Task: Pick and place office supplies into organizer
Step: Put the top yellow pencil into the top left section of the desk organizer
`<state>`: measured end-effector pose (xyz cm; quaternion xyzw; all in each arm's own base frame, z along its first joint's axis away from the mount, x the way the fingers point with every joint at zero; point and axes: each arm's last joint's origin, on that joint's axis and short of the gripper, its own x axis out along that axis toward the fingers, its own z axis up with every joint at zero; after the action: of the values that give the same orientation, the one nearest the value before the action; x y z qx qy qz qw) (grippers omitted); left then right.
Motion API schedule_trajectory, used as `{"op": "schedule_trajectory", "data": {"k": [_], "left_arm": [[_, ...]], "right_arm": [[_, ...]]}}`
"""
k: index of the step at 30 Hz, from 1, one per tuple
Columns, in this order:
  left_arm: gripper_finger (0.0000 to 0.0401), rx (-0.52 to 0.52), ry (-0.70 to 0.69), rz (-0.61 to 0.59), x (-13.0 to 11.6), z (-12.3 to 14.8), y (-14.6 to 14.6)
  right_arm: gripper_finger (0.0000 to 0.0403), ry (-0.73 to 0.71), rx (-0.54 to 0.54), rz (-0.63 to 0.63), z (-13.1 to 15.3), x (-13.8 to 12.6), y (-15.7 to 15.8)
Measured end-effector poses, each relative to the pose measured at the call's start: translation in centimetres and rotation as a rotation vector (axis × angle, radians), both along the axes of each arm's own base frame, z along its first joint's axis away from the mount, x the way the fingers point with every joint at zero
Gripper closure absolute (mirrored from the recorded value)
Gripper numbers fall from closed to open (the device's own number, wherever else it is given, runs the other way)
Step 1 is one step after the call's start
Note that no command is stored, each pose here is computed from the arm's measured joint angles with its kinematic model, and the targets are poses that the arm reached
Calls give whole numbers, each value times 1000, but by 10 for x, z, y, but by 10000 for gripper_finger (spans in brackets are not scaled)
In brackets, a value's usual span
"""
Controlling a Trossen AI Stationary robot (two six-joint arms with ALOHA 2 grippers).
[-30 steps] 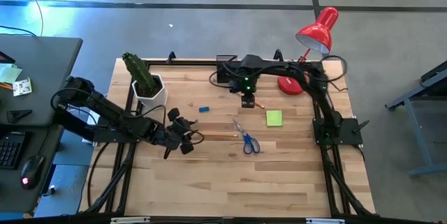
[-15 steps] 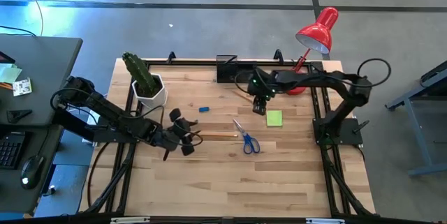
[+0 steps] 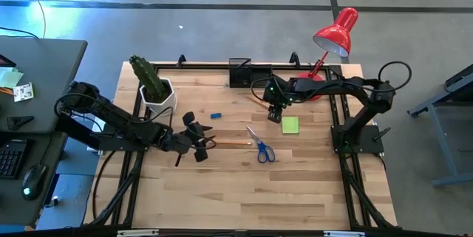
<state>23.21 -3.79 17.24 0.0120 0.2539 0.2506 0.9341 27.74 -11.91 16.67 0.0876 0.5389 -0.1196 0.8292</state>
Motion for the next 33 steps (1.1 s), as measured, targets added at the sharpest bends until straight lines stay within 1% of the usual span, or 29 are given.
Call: {"op": "schedule_trajectory", "data": {"k": [3, 10, 13, 18, 24, 33], "left_arm": [[251, 2, 9, -3, -1, -1, 0], [251, 3, 19, -5, -1, -1, 0], [251, 3, 18, -5, -1, -1, 0], [251, 3, 18, -5, -1, -1, 0], [251, 3, 17, -4, -1, -1, 0], [251, 3, 17, -4, -1, -1, 0]], "right_arm": [[250, 51, 35, -34, -2, -5, 2], [250, 128, 48, -80, -19, -17, 9], [250, 129, 16, -91, -22, -19, 9], [250, 114, -2, -83, -23, -18, 8], [250, 91, -61, -79, -21, -15, 5], [250, 24, -106, -55, -19, -6, 9]]}}
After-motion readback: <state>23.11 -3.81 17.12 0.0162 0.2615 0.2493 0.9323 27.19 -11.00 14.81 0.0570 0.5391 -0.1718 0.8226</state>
